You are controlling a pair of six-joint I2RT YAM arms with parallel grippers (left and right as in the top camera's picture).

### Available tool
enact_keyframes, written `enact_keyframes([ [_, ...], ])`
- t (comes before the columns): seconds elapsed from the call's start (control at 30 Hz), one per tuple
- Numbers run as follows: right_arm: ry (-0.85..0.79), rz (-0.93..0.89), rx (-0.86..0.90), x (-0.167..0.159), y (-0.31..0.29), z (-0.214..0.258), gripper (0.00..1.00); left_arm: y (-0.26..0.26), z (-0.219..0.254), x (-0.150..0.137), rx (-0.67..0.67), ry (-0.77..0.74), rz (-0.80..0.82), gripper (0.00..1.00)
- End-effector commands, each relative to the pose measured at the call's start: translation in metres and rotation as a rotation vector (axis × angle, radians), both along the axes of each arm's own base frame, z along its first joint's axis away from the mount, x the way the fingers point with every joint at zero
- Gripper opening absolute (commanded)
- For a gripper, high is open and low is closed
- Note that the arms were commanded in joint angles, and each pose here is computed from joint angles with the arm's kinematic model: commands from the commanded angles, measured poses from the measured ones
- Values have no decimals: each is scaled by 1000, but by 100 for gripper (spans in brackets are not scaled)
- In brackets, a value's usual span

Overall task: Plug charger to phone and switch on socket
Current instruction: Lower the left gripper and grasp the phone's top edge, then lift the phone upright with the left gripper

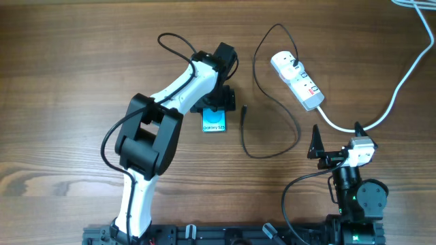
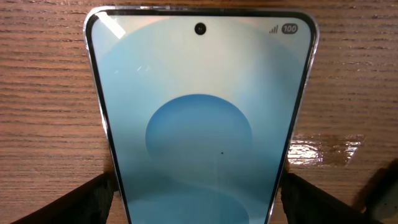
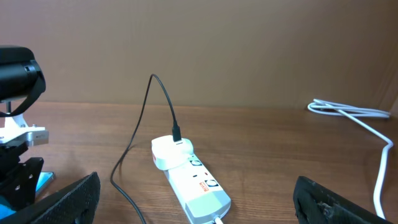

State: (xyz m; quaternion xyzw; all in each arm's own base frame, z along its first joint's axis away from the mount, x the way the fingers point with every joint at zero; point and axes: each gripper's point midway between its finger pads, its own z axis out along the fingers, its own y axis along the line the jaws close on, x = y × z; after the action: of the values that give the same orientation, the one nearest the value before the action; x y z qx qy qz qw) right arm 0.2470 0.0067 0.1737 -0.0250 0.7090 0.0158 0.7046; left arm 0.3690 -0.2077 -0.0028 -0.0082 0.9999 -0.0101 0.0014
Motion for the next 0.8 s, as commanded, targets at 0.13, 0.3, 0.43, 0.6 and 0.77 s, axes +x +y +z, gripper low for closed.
enact_keyframes([
  [0.13,-4,-6,-10,0,-1,1,100,11,-27,-17,63,63,-10,80],
  [0.3,-4,-6,-10,0,-1,1,100,7,-26,-20,106,42,-42,83],
  [0.43,-4,-6,-10,0,-1,1,100,5,-27,-21,105,41,-46,84],
  [0.6,-4,-6,-11,0,-1,1,100,6,-27,-22,108,45,-43,83],
  [0.77,-4,-6,-11,0,-1,1,100,7,-27,-21,108,45,-41,83],
])
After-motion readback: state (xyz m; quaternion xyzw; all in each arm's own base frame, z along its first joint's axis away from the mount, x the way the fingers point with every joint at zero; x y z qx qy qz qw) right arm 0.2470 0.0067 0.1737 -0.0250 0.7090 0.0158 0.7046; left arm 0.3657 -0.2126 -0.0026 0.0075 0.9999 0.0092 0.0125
